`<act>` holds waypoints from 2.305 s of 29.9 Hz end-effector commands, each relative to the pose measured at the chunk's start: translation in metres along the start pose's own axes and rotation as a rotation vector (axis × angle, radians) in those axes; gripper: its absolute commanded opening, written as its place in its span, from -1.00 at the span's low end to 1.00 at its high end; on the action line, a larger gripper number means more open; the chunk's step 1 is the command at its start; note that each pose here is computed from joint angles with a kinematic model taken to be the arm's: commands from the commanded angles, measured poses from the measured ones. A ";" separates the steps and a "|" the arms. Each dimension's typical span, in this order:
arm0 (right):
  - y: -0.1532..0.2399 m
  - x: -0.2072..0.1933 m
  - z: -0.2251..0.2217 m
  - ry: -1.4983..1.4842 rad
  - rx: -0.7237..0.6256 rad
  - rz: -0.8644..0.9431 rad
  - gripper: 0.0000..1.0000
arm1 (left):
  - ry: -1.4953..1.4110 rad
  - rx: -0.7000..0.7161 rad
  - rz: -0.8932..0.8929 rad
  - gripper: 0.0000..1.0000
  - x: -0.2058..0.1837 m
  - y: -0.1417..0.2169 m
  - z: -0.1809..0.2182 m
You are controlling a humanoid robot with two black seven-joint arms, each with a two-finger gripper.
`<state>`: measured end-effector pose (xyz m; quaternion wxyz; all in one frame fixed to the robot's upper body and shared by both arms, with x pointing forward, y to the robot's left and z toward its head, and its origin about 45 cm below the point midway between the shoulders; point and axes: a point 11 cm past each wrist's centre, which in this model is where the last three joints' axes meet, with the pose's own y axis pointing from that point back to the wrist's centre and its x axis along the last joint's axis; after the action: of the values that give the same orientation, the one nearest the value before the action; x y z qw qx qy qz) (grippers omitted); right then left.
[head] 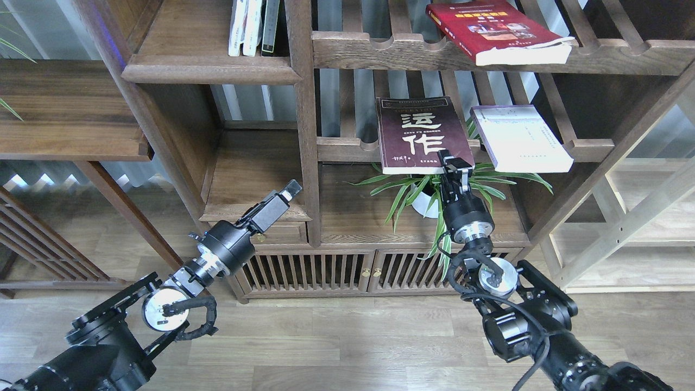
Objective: Organize books on shelf
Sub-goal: 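Tilt the dark red book outward with the right gripper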
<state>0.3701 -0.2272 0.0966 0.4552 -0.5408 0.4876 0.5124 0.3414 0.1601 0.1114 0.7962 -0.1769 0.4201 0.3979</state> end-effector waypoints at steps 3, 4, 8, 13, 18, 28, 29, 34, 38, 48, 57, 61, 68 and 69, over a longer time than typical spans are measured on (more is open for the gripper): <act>0.019 0.014 0.021 -0.003 -0.068 0.013 -0.98 | 0.031 -0.033 0.042 0.98 0.012 0.001 0.008; 0.023 0.016 0.027 -0.005 -0.088 0.017 -0.98 | 0.035 -0.035 0.056 0.98 0.016 0.003 0.008; 0.039 0.019 0.048 -0.027 -0.143 0.021 -0.98 | 0.049 -0.055 0.087 0.98 0.025 0.005 0.013; 0.052 0.012 0.065 -0.073 -0.177 0.000 -1.00 | 0.061 -0.067 0.117 0.98 0.034 0.009 0.015; 0.070 0.008 0.081 -0.125 -0.208 -0.010 -1.00 | 0.071 -0.076 0.154 0.98 0.044 0.014 0.015; 0.078 -0.003 0.077 -0.180 -0.169 -0.039 -1.00 | 0.073 -0.076 0.171 0.98 0.049 0.013 0.013; 0.076 -0.007 0.074 -0.187 -0.157 -0.050 -1.00 | 0.075 -0.075 0.171 0.98 0.049 0.013 0.012; 0.084 -0.020 0.079 -0.231 -0.155 -0.082 -1.00 | 0.143 -0.095 0.165 0.98 0.042 0.001 0.001; 0.089 -0.022 0.074 -0.234 -0.152 -0.089 -1.00 | 0.255 -0.120 0.163 0.98 0.035 -0.008 -0.015; 0.121 -0.005 0.063 -0.197 -0.183 -0.025 -1.00 | 0.262 -0.123 0.148 0.98 0.029 -0.016 -0.013; 0.141 0.002 0.081 -0.177 -0.278 0.012 -1.00 | 0.263 -0.122 0.129 0.96 0.023 -0.022 -0.011; 0.154 0.008 0.095 -0.169 -0.327 0.032 -1.00 | 0.281 -0.093 0.122 0.95 0.020 -0.021 -0.018; 0.154 0.007 0.099 -0.172 -0.333 0.029 -1.00 | 0.470 0.138 0.077 0.92 0.006 -0.007 -0.068; 0.154 0.007 0.099 -0.173 -0.333 0.029 -1.00 | 0.497 0.167 0.073 0.92 0.005 -0.003 -0.073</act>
<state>0.2055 -0.1466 0.0848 0.3922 -0.5552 0.3633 0.6371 0.3252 0.1241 0.0712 0.6789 -0.2088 0.5966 0.3736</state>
